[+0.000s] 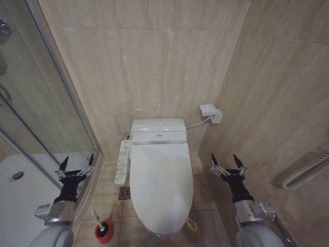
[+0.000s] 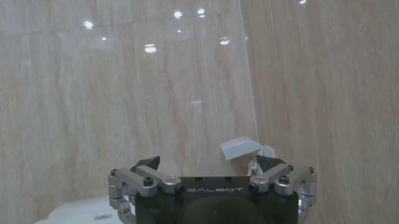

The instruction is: Open the toilet lid, clean the toilet bowl with a toilet brush, close the toilet lid, and flush.

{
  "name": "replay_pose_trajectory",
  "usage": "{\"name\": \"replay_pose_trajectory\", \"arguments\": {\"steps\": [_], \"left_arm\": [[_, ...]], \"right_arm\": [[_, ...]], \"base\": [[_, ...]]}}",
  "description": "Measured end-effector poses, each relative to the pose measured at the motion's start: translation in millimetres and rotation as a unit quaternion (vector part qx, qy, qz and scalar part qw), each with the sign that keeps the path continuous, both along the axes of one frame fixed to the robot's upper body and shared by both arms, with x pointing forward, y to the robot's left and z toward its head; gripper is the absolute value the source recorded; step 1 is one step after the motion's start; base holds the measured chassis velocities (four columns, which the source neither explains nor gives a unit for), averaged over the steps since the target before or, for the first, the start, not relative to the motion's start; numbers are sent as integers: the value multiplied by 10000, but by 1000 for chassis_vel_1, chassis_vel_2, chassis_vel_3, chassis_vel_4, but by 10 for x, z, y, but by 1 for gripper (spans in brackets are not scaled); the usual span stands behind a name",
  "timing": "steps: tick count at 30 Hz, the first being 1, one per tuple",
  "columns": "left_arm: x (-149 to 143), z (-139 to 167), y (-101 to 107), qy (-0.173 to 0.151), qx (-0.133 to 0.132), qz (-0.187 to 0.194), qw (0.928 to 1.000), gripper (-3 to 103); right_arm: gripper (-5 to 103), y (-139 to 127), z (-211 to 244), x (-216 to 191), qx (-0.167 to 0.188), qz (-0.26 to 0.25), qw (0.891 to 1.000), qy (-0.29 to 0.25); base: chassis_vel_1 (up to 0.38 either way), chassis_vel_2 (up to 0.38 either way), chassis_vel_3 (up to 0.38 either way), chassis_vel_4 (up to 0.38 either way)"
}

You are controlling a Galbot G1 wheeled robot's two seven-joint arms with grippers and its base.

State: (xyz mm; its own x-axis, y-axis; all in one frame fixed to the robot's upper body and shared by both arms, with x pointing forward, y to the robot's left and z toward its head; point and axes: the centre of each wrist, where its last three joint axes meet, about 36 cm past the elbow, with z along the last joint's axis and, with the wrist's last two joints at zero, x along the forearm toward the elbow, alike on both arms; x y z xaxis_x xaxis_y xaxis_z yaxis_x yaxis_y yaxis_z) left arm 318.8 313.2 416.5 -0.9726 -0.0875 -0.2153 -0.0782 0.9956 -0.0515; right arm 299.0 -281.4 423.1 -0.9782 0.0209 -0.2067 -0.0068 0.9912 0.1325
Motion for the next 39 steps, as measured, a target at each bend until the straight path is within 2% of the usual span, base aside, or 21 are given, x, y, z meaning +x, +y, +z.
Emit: {"name": "replay_pose_trajectory", "arguments": {"steps": [4,13,20,27,39], "left_arm": [[-75,-42,-153,1,14,-80,10000,100],[-187,-70,-301,89,12,-49,9999,100],[-212,-76,-255,100,32,42,9999,100],[-137,-114,-89,244,-160,234,9993,100],[42,-228,-80,291,-179,108,9994,100]], "right_arm": [[100,0,0,0,0,0,10000,0],[100,0,0,0,0,0,10000,0],[100,0,0,0,0,0,10000,0],[100,0,0,0,0,0,10000,0],[100,0,0,0,0,0,10000,0]], "base": [[0,0,0,0],[0,0,0,0],[0,0,0,0],[0,0,0,0],[0,0,0,0]]}}
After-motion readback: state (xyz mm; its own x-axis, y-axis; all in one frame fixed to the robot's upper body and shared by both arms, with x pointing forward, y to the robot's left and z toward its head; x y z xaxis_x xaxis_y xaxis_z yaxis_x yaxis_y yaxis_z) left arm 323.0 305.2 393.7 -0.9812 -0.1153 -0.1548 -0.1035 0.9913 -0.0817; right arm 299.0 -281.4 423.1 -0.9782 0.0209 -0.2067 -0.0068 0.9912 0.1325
